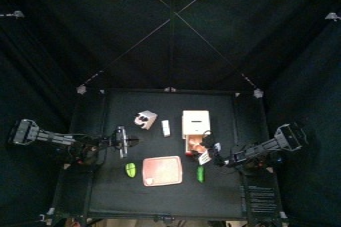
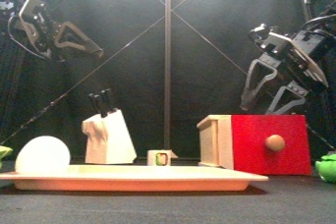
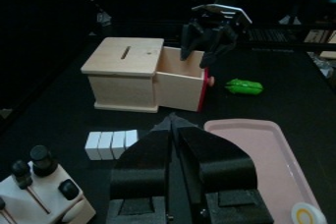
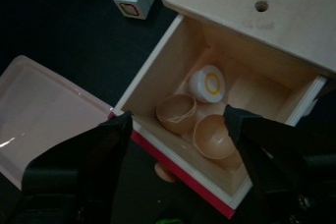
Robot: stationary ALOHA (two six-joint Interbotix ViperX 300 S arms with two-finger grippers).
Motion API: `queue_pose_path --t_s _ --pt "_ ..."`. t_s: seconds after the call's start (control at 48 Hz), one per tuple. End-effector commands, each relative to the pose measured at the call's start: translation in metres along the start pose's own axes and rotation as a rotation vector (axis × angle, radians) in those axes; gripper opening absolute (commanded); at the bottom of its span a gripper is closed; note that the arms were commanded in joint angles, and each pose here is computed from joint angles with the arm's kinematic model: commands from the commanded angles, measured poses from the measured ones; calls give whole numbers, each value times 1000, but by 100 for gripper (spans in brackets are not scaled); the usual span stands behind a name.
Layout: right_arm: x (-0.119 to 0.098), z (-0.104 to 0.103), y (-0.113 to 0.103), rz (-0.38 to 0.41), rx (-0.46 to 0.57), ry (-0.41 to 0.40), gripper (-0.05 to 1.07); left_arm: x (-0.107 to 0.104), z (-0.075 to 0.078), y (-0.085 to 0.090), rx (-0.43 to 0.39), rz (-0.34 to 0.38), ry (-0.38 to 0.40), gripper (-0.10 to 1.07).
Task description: Put egg half in drawer
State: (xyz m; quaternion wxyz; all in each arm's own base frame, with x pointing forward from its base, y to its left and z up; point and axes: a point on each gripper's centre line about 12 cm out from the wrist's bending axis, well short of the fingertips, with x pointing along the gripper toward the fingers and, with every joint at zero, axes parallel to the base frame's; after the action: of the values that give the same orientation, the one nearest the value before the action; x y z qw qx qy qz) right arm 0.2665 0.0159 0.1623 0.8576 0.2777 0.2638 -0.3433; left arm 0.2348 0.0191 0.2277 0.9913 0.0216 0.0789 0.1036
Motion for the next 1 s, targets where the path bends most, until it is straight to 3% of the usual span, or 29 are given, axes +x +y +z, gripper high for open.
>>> queue_pose_path --t_s 0.0,0.979 --pt "-4 7 7 22 22 -14 102 2 5 0 -3 4 -15 48" --pt "-4 7 6 13 45 -3 102 2 5 0 -3 3 -13 48"
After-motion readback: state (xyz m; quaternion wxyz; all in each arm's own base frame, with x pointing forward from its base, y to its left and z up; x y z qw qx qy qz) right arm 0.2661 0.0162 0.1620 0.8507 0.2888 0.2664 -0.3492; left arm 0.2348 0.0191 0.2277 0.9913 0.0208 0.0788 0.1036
